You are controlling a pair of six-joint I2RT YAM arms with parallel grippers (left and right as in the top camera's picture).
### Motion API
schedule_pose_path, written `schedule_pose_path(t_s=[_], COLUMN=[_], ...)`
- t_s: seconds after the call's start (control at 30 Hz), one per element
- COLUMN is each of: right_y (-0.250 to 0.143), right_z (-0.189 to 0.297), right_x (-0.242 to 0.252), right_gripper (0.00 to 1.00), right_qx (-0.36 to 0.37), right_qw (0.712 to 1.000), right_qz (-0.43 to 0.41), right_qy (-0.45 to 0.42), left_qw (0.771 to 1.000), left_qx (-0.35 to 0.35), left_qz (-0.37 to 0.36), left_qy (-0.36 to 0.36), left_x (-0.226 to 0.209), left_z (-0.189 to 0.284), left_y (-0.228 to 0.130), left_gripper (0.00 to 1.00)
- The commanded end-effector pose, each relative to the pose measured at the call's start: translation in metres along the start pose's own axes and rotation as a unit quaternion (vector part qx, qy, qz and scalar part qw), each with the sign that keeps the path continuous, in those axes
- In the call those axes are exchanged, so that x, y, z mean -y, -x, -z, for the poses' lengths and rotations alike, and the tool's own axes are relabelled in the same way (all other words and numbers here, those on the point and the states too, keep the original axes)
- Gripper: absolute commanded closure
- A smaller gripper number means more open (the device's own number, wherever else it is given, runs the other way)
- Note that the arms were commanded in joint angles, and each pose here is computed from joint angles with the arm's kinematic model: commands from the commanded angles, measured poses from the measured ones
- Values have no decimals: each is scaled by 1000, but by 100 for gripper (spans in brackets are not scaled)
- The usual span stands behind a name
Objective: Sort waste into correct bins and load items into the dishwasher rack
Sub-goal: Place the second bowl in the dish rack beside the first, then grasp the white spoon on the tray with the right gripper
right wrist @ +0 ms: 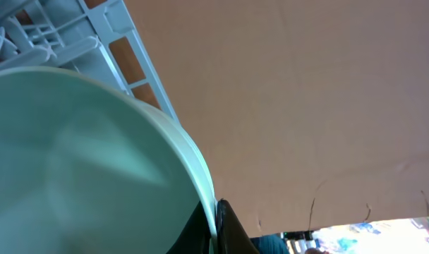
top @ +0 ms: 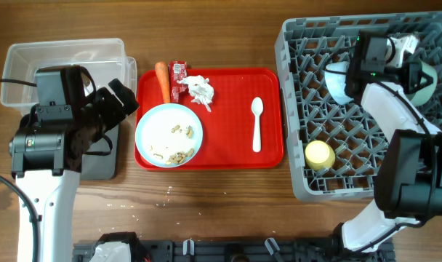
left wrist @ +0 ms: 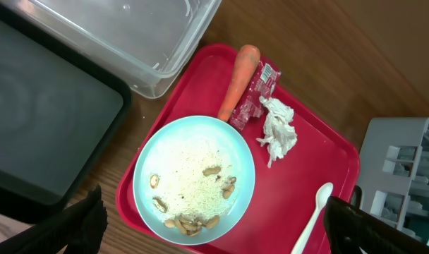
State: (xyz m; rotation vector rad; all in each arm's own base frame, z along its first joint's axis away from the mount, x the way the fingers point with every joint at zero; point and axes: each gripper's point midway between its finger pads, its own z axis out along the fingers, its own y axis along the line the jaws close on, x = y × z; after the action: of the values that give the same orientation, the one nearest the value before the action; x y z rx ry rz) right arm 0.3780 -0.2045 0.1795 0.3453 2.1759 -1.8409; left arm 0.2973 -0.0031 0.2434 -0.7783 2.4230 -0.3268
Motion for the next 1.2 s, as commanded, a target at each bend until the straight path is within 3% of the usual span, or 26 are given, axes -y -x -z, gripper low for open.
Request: schedule_pose_path(t_s=[0.0,0.1,0.13,0.17,0.2,0.33,0.43,0.73,0.87,1.03,1.17], right_y=[0,15,25,35,43,67,77,122,128,125,113], right_z=[0,11,20,29,37,66,91,213,263,311,367], right_x=[-17,-16,-16,-15,-13,-10,2,75,124,183,176], right_gripper=[96,92,80,46,35,21,4,0,0,0,0], right_qx=[8,32,48,65,79,126,142,273,311,348,383], right_qw=[1000,999,999,998,997,992,989,944,905,832,816], right_qz=[21,2,-9,-9,-7,12,-35,-181,-282,-411,-386], right_qy=[15,16,17,17,16,17,5,30,63,131,198], left_qw=[1000,1000,1000,1000,1000,1000,1000,1000,1000,1000,1000], left_qx=[5,5,5,5,5,5,5,5,5,5,5], left_qz=[9,9,9,9,9,9,9,9,9,9,9], left_qy=[7,7,7,7,7,7,7,7,7,7,7], left_x=[-3,-3,-3,-3,-3,-3,-3,-3,-3,-3,-3], left_z=[-1,-1,-1,-1,-1,-1,-1,-1,-1,-1,-1], left_y=[3,3,3,3,3,3,3,3,3,3,3], left_gripper=[0,0,0,0,0,0,0,0,0,0,0])
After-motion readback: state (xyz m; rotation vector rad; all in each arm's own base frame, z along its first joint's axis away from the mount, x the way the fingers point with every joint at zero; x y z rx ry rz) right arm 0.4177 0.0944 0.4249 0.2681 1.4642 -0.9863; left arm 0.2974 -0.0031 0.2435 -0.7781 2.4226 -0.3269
